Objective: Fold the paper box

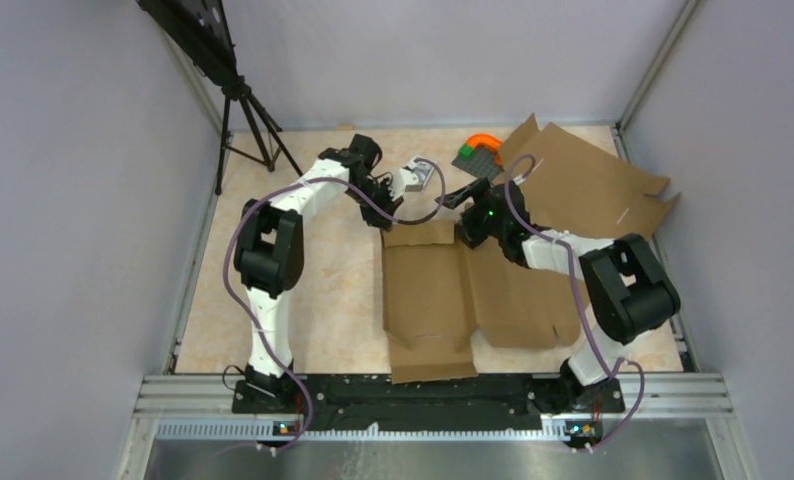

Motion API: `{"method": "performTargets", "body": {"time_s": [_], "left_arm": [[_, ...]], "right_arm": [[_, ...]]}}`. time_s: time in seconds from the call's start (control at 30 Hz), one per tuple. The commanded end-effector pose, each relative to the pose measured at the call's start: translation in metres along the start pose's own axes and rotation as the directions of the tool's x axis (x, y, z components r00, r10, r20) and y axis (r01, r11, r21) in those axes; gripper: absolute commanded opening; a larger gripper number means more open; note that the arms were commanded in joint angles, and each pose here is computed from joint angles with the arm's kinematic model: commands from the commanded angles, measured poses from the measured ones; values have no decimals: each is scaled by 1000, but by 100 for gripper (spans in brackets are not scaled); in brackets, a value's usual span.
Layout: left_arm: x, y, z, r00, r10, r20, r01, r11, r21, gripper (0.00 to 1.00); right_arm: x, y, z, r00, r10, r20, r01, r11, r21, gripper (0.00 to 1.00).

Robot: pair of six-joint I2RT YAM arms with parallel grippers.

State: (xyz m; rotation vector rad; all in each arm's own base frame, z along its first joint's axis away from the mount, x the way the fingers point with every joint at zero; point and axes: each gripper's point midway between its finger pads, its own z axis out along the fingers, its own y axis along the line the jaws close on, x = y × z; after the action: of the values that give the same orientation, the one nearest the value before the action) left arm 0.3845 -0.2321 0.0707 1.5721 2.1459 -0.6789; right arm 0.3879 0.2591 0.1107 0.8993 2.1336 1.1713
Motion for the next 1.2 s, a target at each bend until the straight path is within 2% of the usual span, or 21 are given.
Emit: {"method": "performTargets", "body": {"time_s": [0.0,0.1,0.13,0.17,0.27,0.4,0.5,0.6,0.77,0.93,1.07,1.17], "left_arm": [[-13,-25,17,999,27,25,-29,996,81,9],[-14,-26,18,1000,19,24,-21,996,81,9],[-14,-25,18,1000,15,21,-16,997,76,9],[-13,-22,18,1000,5,14,-6,998,65,9],[-12,-18,17,1000,-14,-10,14,999,46,8],[-11,-16,17,1000,-20,-17,20,999,40,8],[-10,-16,18,1000,-21,-22,21,999,37,8],[-9,-15,18,999,-24,-27,25,999,32,8],[-9,-14,18,999,-26,-29,27,999,29,8],[-8,-11,16,999,-30,-38,30,999,11,8],[-6,-9,15,998,-31,-47,31,1000,-2,7],[-7,-9,15,999,-29,-45,29,1000,-7,7]], "right_arm": [[31,23,-10,980,183,-79,-190,977,-95,93],[30,37,-8,991,119,-66,-124,989,-77,93],[30,36,-6,996,64,-62,-66,997,-30,92],[33,22,-6,997,16,-72,-10,996,83,92],[29,8,-11,986,-138,-90,157,948,277,92],[15,-6,-23,963,-246,-108,268,855,445,91],[9,1,-31,950,-295,-100,308,843,440,90],[13,13,-37,936,-327,-130,351,857,376,92],[33,22,-41,894,-337,-295,421,859,291,94],[24,8,-51,842,-411,-349,525,776,351,96],[33,-2,-57,751,-465,-469,629,719,295,99],[34,-19,-66,715,-469,-519,667,679,305,99]]}}
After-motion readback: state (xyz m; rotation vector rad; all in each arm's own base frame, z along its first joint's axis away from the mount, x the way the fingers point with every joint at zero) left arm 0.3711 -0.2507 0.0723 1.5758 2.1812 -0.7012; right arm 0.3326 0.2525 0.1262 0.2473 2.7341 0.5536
